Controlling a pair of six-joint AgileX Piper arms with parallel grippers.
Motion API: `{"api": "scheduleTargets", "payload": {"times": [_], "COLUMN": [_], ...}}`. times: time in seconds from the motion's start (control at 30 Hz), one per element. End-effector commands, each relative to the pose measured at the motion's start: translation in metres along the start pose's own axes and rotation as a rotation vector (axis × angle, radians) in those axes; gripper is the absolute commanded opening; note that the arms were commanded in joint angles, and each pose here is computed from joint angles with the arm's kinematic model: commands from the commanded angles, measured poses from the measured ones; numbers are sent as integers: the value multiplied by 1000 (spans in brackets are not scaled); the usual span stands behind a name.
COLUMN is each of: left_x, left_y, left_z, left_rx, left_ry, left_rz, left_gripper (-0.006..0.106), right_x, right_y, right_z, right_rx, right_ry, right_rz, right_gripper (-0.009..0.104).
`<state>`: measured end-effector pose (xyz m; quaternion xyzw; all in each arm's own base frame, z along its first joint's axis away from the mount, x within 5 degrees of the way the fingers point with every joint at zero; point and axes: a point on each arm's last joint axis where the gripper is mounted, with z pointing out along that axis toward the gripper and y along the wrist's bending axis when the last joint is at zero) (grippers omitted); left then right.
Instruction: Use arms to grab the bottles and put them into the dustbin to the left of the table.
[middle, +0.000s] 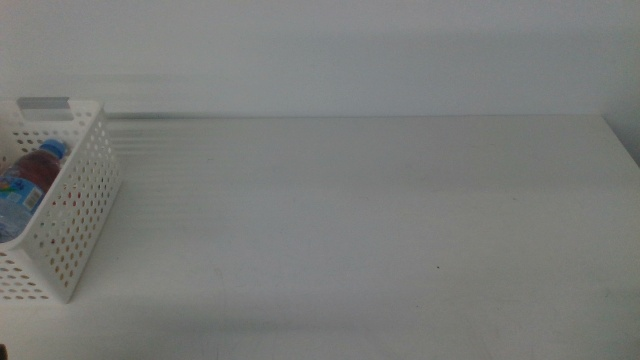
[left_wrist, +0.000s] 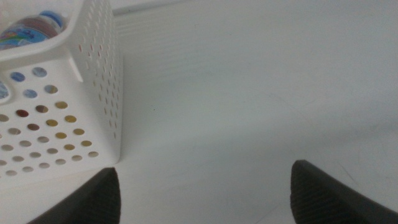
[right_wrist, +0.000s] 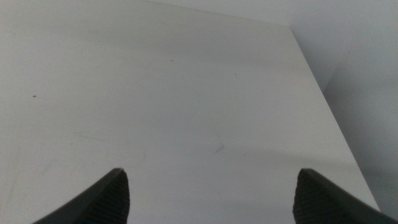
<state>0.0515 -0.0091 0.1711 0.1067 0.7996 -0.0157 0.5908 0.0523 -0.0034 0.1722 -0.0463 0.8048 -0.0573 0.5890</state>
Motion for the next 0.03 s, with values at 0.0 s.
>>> {"api": "scheduleTargets", "payload": {"times": [0.0], "left_x": [-5], "left_y": [1], "left_z": [0], "left_rx": [-12], "left_ry": [-84], "left_rz": [-18], "left_gripper": [90], "right_x": [-8], "right_y": [-1], "right_z": [-2], "right_rx": [17], "right_ry": [-103], "right_rz": [-15], "right_gripper": [74]}}
